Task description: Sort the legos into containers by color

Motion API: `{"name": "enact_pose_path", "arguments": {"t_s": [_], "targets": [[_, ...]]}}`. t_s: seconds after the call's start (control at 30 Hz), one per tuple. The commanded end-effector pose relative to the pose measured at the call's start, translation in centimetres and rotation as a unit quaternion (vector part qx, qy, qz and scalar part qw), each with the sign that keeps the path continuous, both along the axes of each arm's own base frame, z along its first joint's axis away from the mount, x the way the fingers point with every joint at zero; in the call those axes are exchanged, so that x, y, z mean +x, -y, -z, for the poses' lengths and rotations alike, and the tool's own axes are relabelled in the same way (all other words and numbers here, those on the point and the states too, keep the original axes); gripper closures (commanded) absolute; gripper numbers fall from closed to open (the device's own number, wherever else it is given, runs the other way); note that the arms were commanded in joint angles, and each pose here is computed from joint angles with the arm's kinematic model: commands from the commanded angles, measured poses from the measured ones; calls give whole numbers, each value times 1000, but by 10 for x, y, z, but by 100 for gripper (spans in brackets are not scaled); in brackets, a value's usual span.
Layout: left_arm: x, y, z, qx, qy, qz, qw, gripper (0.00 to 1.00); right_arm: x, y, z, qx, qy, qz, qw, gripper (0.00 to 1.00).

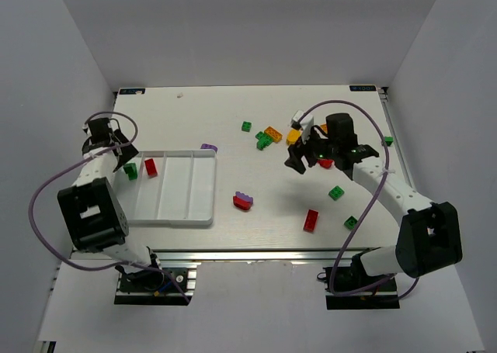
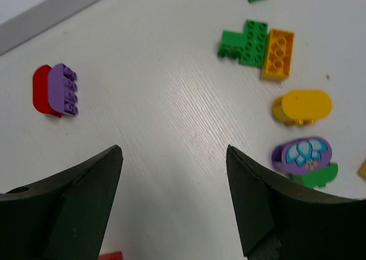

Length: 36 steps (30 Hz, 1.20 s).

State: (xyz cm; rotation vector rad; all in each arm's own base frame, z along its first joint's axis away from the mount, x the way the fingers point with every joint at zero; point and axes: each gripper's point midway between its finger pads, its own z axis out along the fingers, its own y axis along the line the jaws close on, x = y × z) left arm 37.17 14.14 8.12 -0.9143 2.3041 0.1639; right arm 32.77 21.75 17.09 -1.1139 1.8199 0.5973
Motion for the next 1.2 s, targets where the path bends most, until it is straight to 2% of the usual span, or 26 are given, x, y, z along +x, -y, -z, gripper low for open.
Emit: {"name": "enact_pose_path", "arguments": {"t_s": [0.0, 0.17, 0.2, 0.23, 0.37, 0.47, 0.63, 0.67, 0.7, 0.73, 0.8, 0.83, 0.9, 0.93, 1.03, 1.17], "targets": [[-7, 15, -54, 1, 74, 33, 997, 20, 4, 25, -2, -20, -34, 63, 997, 22], [-33, 58, -77, -49, 143, 83, 985, 20, -9, 63, 25, -60, -122, 150, 979, 28], [-38, 66, -79, -66, 157, 81, 982, 22, -10, 69, 28, -64, -134, 166, 975, 33], [-49, 82, -83, -85, 184, 98, 974, 23, -10, 79, 35, -77, -144, 192, 968, 36], [-73, 122, -82, -166, 227, 119, 952, 30, -26, 102, 57, -127, -191, 214, 949, 42], [-91, 143, -74, -209, 234, 128, 941, 30, -33, 125, 71, -187, -193, 217, 938, 39], [-103, 152, -75, -213, 237, 136, 938, 26, -42, 148, 87, -253, -182, 188, 931, 28], [-104, 154, -78, -213, 237, 141, 937, 26, -44, 147, 89, -258, -184, 171, 933, 26], [-103, 155, -80, -212, 239, 144, 937, 26, -51, 146, 88, -268, -191, 138, 934, 18], [-103, 155, -81, -213, 240, 145, 936, 26, -54, 142, 86, -286, -161, 49, 943, 15], [-102, 157, -84, -216, 244, 147, 934, 26, -54, 140, 79, -290, -116, -30, 949, 14], [-100, 157, -86, -216, 248, 150, 932, 25, -52, 148, 76, -310, -66, -103, 943, 14], [-99, 158, -87, -220, 250, 151, 931, 25, -51, 151, 70, -313, -8, -170, 934, 15], [-98, 158, -88, -221, 251, 152, 930, 25, -54, 152, 71, -315, 37, -243, 917, 16], [-97, 160, -92, -222, 256, 161, 927, 25, -45, 157, 78, -327, 98, -306, 889, 15], [-98, 162, -97, -222, 259, 167, 925, 24, -36, 154, 87, -305, 111, -361, 874, 15]]}}
